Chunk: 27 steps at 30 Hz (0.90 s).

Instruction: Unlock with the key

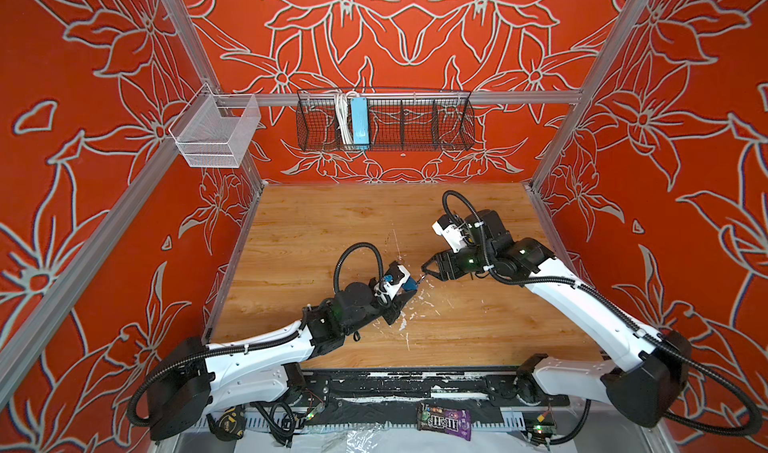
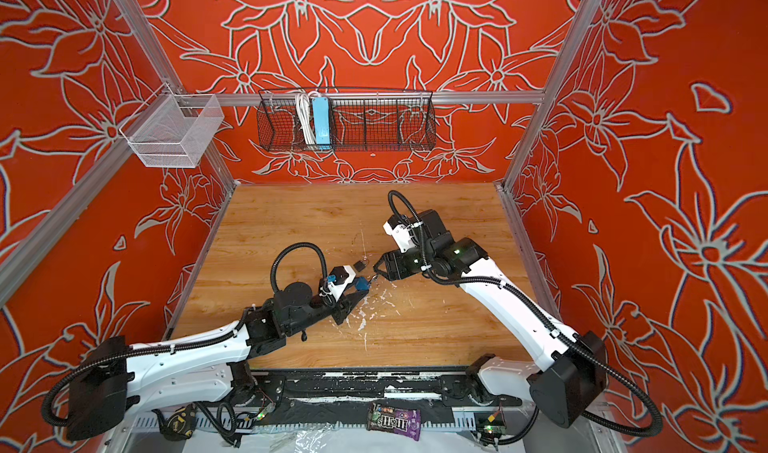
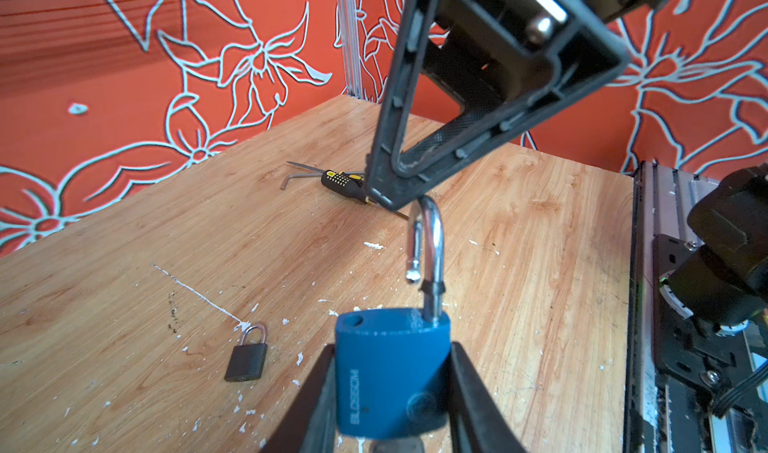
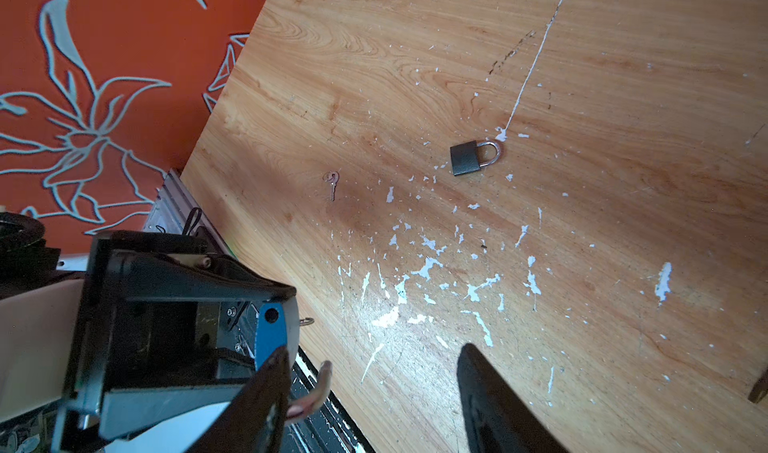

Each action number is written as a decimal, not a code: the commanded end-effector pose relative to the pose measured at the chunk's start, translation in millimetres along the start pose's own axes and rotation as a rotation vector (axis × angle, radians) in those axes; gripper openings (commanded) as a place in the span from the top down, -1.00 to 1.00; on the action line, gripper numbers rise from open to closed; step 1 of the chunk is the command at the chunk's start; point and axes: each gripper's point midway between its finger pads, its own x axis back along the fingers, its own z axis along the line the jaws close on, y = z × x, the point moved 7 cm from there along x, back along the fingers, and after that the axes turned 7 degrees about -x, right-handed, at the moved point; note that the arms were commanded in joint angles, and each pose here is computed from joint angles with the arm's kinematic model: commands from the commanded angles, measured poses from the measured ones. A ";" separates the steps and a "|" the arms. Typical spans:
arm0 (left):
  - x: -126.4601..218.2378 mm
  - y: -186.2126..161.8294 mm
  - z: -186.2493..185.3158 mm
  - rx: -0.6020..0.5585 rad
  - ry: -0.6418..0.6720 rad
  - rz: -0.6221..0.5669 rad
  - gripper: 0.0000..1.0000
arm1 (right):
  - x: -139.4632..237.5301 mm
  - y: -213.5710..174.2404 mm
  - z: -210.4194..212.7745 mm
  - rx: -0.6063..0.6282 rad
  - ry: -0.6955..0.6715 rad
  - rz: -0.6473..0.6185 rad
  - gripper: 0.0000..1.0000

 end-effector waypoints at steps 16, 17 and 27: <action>0.3 25.9 5.6 0.015 0.035 -0.128 1.00 | 15.0 -18.5 4.7 0.035 0.051 0.017 -0.30; -0.3 26.3 6.0 0.020 0.039 -0.124 1.00 | 16.0 -18.4 6.7 0.034 0.071 0.007 -0.31; 4.7 27.7 12.8 0.110 0.092 -0.083 1.00 | 28.6 -18.4 -1.3 -0.006 -0.037 -0.076 -0.34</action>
